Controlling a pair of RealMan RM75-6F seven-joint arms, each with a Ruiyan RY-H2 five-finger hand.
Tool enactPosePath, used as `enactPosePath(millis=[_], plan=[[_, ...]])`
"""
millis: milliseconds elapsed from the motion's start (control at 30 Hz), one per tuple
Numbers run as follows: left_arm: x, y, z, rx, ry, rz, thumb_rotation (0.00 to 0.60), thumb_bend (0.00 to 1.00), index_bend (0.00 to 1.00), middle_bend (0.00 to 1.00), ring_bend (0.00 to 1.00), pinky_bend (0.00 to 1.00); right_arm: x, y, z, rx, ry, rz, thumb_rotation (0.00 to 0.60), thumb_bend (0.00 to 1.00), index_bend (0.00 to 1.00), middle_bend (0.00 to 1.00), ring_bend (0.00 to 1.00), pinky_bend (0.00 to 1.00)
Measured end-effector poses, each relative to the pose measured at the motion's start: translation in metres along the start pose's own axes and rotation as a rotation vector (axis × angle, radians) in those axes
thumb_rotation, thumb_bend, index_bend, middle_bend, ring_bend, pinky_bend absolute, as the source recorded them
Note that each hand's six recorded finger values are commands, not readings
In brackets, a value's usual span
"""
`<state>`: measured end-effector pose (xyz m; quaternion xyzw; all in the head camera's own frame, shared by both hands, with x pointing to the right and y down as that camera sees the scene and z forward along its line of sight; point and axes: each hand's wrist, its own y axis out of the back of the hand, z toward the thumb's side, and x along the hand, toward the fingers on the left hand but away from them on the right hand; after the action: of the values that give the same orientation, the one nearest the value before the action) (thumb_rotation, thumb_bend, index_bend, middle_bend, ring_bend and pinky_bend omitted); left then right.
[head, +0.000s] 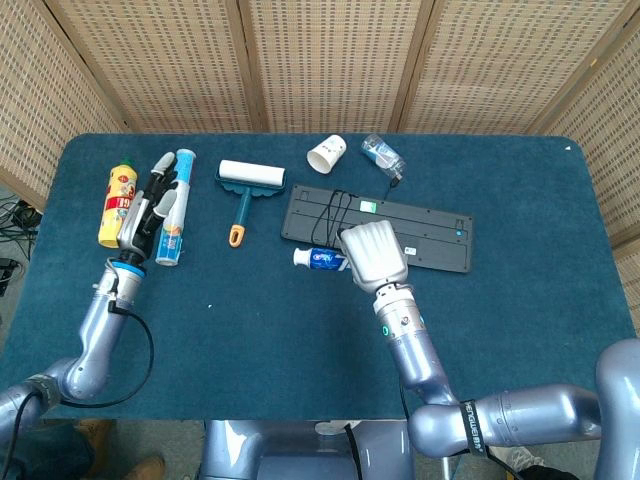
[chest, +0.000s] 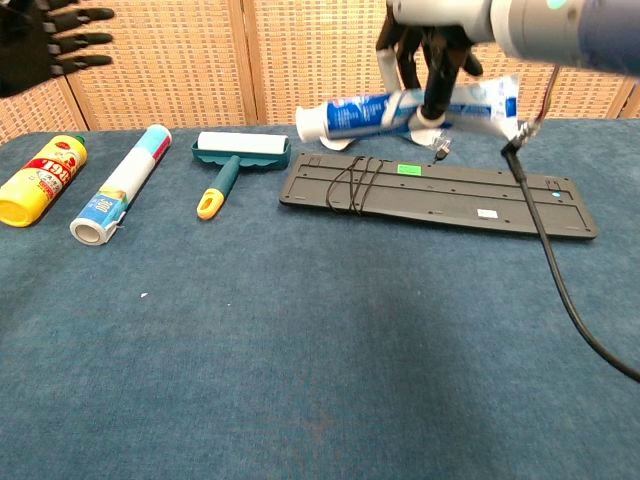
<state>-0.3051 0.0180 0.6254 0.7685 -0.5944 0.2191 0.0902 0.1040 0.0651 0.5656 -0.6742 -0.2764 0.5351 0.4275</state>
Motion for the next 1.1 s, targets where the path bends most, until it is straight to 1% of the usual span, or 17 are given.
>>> enactPosePath(millis=[33,133,233,333,467,700,767,800,833,867,933,1000,1033,1100], plan=[[-0.002,0.012,0.001,0.063,-0.002,0.002,0.308,0.00,0.00,0.00,0.00,0.00,0.001,-0.006,-0.001,0.006,0.004,0.009,0.600,0.63,0.71,0.73,0.64,0.76],[-0.007,0.039,0.004,0.219,-0.001,0.008,0.315,0.00,0.00,0.00,0.00,0.00,0.002,-0.025,0.000,0.028,0.020,0.033,0.600,0.63,0.71,0.73,0.64,0.76],[-0.013,0.059,0.003,0.331,0.011,0.020,0.315,0.00,0.00,0.00,0.00,0.00,0.003,-0.041,0.002,0.039,0.031,0.052,0.600,0.63,0.71,0.73,0.64,0.76],[-0.017,0.071,0.000,0.402,0.016,0.031,0.315,0.00,0.00,0.00,0.00,0.00,0.005,-0.055,0.005,0.045,0.039,0.070,0.600,0.63,0.71,0.73,0.64,0.76],[-0.022,0.079,-0.007,0.458,0.032,0.036,0.315,0.00,0.00,0.00,0.00,0.00,0.007,-0.073,0.011,0.050,0.049,0.098,0.600,0.63,0.71,0.73,0.64,0.76],[-0.028,0.082,-0.016,0.484,0.046,0.026,0.315,0.00,0.00,0.00,0.00,0.00,0.010,-0.100,0.029,0.034,0.073,0.147,0.600,0.63,0.71,0.73,0.64,0.76],[-0.029,0.082,-0.017,0.493,0.045,0.023,0.315,0.00,0.00,0.00,0.00,0.00,0.011,-0.108,0.034,0.031,0.077,0.158,0.600,0.62,0.69,0.71,0.63,0.76],[-0.030,0.082,-0.018,0.495,0.046,0.021,0.315,0.00,0.00,0.00,0.00,0.00,0.011,-0.111,0.036,0.029,0.078,0.162,0.600,0.57,0.62,0.66,0.59,0.72],[-0.031,0.082,-0.019,0.497,0.049,0.019,0.315,0.00,0.00,0.00,0.00,0.00,0.011,-0.114,0.037,0.028,0.078,0.165,0.600,0.45,0.50,0.56,0.50,0.63],[-0.032,0.082,-0.020,0.499,0.050,0.017,0.315,0.00,0.00,0.00,0.00,0.00,0.010,-0.118,0.039,0.027,0.077,0.169,0.600,0.29,0.36,0.44,0.39,0.51],[-0.035,0.084,-0.021,0.508,0.049,0.017,0.315,0.00,0.00,0.00,0.00,0.00,0.010,-0.123,0.040,0.018,0.075,0.174,0.600,0.12,0.21,0.29,0.25,0.38],[-0.036,0.086,-0.022,0.511,0.048,0.018,0.315,0.00,0.00,0.00,0.00,0.00,0.011,-0.128,0.041,-0.013,0.073,0.187,0.600,0.02,0.10,0.17,0.12,0.29],[-0.037,0.087,-0.023,0.514,0.050,0.020,0.315,0.00,0.00,0.00,0.00,0.00,0.012,-0.130,0.041,-0.030,0.072,0.194,0.600,0.00,0.06,0.12,0.07,0.25],[-0.038,0.090,-0.023,0.519,0.051,0.023,0.315,0.00,0.00,0.00,0.00,0.00,0.013,-0.132,0.040,-0.063,0.070,0.204,0.600,0.00,0.04,0.10,0.05,0.23]])
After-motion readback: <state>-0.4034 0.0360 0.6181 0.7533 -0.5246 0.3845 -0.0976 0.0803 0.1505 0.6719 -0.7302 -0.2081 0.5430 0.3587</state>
